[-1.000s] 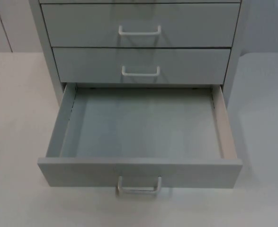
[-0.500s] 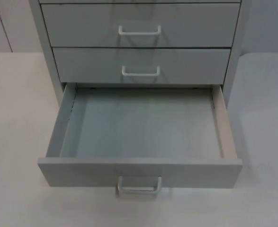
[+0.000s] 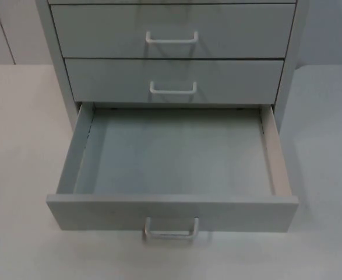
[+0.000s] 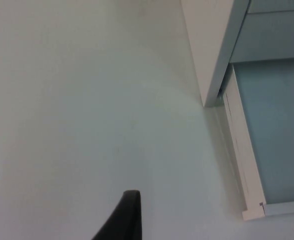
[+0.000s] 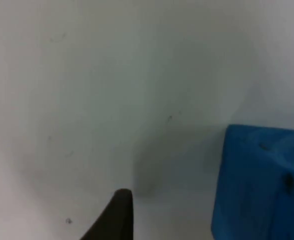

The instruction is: Open the drawer with the left hand, place the block into the drawer with the right hand, then close the drawer with the left hand.

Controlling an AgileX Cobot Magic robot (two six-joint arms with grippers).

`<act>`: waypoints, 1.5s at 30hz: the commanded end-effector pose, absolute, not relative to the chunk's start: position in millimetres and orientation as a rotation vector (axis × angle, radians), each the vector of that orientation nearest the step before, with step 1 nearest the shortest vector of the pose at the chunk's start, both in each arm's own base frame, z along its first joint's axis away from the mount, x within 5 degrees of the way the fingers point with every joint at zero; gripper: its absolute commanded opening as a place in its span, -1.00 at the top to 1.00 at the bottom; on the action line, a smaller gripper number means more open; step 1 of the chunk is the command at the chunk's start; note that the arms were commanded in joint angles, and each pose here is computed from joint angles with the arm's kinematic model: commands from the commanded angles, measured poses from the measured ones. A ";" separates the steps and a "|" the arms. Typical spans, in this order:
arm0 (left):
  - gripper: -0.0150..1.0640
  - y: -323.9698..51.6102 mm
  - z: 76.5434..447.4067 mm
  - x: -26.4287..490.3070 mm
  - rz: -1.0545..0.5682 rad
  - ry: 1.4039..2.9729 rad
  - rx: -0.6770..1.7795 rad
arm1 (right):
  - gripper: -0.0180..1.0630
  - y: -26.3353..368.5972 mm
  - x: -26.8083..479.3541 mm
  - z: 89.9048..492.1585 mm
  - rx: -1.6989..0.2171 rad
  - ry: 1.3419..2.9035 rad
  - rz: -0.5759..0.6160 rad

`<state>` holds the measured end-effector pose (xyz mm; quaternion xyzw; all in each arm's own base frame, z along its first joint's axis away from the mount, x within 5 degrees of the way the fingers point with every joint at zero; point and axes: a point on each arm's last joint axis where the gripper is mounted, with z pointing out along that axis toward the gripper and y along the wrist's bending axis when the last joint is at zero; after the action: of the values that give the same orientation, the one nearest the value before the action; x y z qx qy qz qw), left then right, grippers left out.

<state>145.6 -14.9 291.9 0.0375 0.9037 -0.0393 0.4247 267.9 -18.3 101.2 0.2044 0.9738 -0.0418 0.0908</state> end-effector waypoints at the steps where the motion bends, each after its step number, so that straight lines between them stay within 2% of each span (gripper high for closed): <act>1: -0.98 -14.7 292.2 145.5 -0.110 2.248 0.074 | -0.96 -17.5 267.9 98.5 0.599 2.898 -0.128; 4: -0.98 -14.7 292.2 145.5 -0.110 2.248 0.074 | -0.87 -17.6 267.9 98.1 0.595 2.900 -0.130; 6: -0.98 -14.7 292.3 145.7 -0.110 2.246 0.074 | -0.68 -18.1 268.2 98.2 0.586 2.898 -0.138; 8: -0.98 -14.7 292.3 145.7 -0.110 2.246 0.074 | -0.36 -18.3 268.2 98.2 0.584 2.897 -0.141; 9: -0.98 -14.7 292.3 145.7 -0.110 2.246 0.074 | -0.36 -18.3 268.2 98.2 0.584 2.897 -0.141; 13: -0.98 -14.7 292.3 145.7 -0.110 2.246 0.074 | 0.43 -19.1 267.9 98.3 0.566 2.902 -0.157; 14: -0.98 -14.7 292.3 145.7 -0.110 2.246 0.074 | 0.43 -19.1 267.9 98.3 0.566 2.902 -0.157; 17: -0.98 -14.7 292.3 145.7 -0.110 2.246 0.074 | 0.96 -20.1 267.5 103.2 0.544 2.895 -0.172; 25: -0.98 -14.8 292.5 145.8 -0.112 2.244 0.072 | 0.97 -23.5 261.6 140.8 0.467 2.825 -0.217; 30: -0.98 -15.0 292.5 145.8 -0.115 2.244 0.070 | 0.97 -26.5 242.4 187.9 0.391 2.765 -0.268; 39: -0.98 -14.9 292.8 146.0 -0.115 2.240 0.070 | 0.97 -23.6 202.5 253.2 0.391 2.576 -0.196; 45: -0.98 -14.9 293.0 146.1 -0.115 2.237 0.070 | 0.97 -23.5 191.4 264.4 0.372 2.548 -0.198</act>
<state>146.4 -15.1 292.9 0.0361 0.9006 -0.0409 0.4311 195.1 -24.4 262.3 0.1435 0.9476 -0.0737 0.2759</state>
